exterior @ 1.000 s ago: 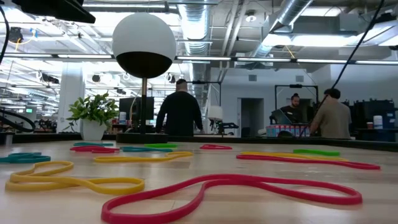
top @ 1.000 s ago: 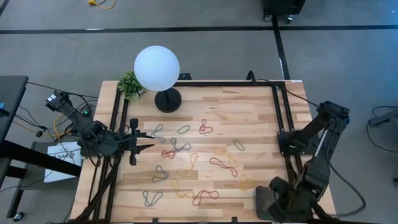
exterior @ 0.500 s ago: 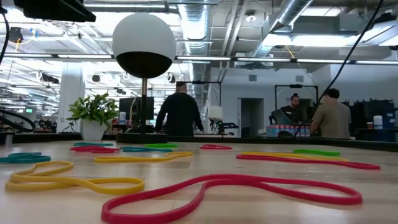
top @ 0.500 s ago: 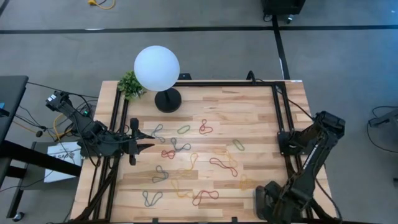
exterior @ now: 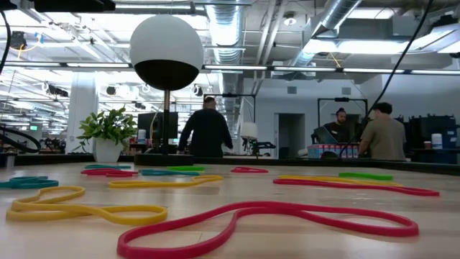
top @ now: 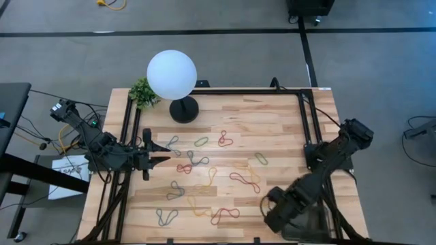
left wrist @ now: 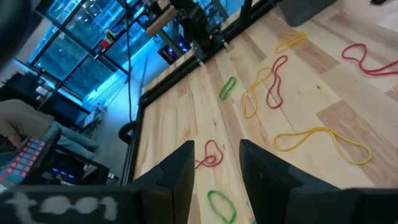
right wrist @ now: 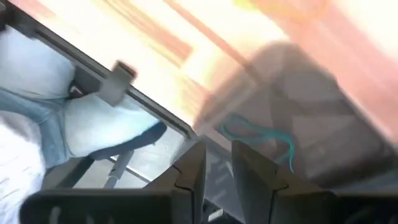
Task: Pick and place items into bin
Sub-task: Put the blue rubber band into the black bin
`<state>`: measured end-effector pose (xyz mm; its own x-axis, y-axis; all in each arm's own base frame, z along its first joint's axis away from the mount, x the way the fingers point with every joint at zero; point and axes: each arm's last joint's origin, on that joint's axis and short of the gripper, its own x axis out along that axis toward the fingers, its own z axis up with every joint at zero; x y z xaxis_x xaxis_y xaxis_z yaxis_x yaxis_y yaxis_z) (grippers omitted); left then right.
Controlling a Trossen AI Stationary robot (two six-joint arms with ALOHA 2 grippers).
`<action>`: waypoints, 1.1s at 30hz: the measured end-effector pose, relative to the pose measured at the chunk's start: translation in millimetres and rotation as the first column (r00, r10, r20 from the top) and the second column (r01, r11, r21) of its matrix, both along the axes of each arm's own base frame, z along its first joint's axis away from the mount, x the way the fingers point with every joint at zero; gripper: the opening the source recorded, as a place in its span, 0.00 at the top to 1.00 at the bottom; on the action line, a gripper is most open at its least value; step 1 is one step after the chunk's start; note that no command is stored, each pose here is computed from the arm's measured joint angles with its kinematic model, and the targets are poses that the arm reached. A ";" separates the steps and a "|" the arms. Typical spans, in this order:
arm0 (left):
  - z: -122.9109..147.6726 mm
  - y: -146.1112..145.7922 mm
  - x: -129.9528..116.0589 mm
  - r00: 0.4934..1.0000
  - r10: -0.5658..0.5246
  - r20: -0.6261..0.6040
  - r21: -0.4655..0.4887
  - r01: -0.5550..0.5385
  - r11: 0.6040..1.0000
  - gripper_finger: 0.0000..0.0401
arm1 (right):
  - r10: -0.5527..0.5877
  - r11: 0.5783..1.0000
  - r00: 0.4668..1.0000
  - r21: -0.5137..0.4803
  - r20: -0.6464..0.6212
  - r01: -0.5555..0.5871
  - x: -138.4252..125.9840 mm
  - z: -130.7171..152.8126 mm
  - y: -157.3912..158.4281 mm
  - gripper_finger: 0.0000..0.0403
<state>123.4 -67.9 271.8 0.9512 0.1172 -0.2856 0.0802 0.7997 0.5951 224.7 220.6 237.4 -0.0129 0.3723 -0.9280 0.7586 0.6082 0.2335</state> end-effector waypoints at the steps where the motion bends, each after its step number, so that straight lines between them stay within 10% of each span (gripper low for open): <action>1: 0.0 0.0 0.0 1.000 0.000 0.000 0.000 0.000 1.000 0.70 | 0.008 1.000 1.000 -0.004 0.018 -0.008 4.8 0.4 -4.7 0.82; 12: 0.0 0.0 0.0 1.000 0.003 0.002 -0.011 -0.003 1.000 0.70 | 0.273 0.908 0.898 -0.402 0.346 -0.121 67.1 2.0 -85.1 0.82; 17: 0.0 0.0 -0.1 1.000 0.010 0.004 -0.037 -0.010 0.999 0.70 | 0.442 0.762 0.759 -0.646 0.479 -0.037 114.8 0.3 -126.2 0.82; 25: -0.2 -0.9 0.0 1.000 -0.014 -0.001 -0.059 0.014 0.998 0.70 | 0.647 0.722 0.418 -0.688 0.637 -0.070 195.1 -51.7 -163.7 0.82; 33: -0.4 -1.8 -0.1 0.999 -0.044 -0.008 -0.069 0.043 0.997 0.70 | 0.622 0.758 0.462 -0.633 0.632 -0.155 221.2 -100.0 -187.4 0.82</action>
